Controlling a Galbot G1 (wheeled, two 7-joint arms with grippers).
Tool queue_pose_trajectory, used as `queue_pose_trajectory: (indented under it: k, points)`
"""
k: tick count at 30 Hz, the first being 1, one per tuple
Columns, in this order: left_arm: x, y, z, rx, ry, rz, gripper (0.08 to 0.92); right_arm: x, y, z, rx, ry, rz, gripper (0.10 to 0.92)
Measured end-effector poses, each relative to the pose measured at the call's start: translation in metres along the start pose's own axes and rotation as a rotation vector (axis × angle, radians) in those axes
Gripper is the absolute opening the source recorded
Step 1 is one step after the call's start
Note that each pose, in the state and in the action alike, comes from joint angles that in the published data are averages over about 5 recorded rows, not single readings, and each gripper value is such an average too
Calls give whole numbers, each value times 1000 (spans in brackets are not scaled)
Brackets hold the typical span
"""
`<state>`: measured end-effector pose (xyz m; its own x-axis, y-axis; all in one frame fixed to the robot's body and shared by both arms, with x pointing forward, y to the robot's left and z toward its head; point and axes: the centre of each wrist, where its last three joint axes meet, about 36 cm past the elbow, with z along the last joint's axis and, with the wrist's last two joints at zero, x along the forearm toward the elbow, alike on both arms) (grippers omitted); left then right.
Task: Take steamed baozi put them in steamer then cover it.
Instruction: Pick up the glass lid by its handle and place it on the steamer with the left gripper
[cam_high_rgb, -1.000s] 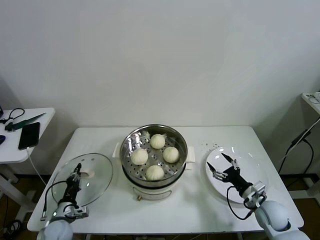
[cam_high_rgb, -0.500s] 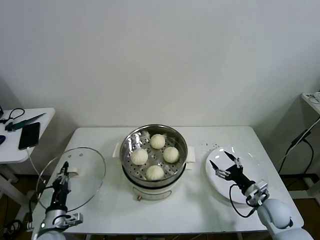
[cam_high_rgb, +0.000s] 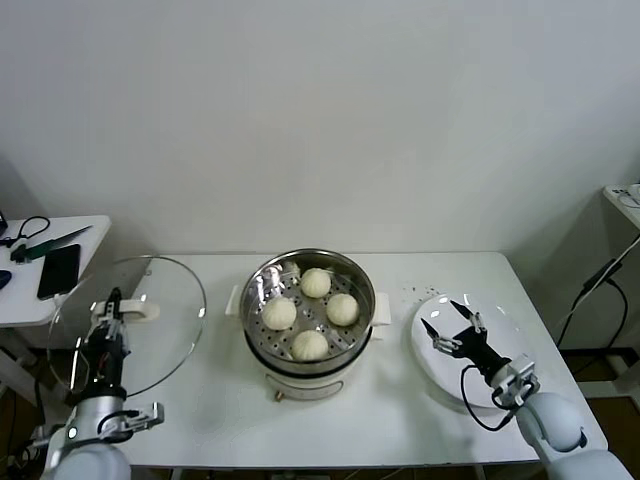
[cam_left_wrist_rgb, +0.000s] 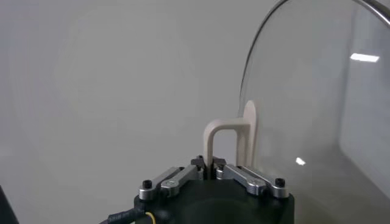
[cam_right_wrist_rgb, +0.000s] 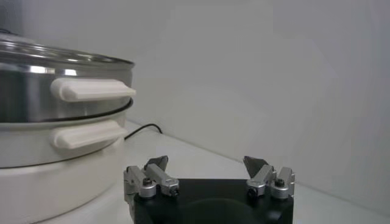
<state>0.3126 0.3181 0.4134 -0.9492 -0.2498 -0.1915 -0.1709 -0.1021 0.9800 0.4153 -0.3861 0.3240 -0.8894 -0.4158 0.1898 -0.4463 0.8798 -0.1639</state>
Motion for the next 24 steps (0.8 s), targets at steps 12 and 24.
queue_pose_trajectory:
  k: [12, 24]
  points:
    - [-19, 43, -64, 26, -54, 16, 147, -9, 0, 0, 17, 5, 4, 823]
    - [-30, 60, -153, 73, -108, 89, 147, -6, -5, 5, 18, 6, 39, 823]
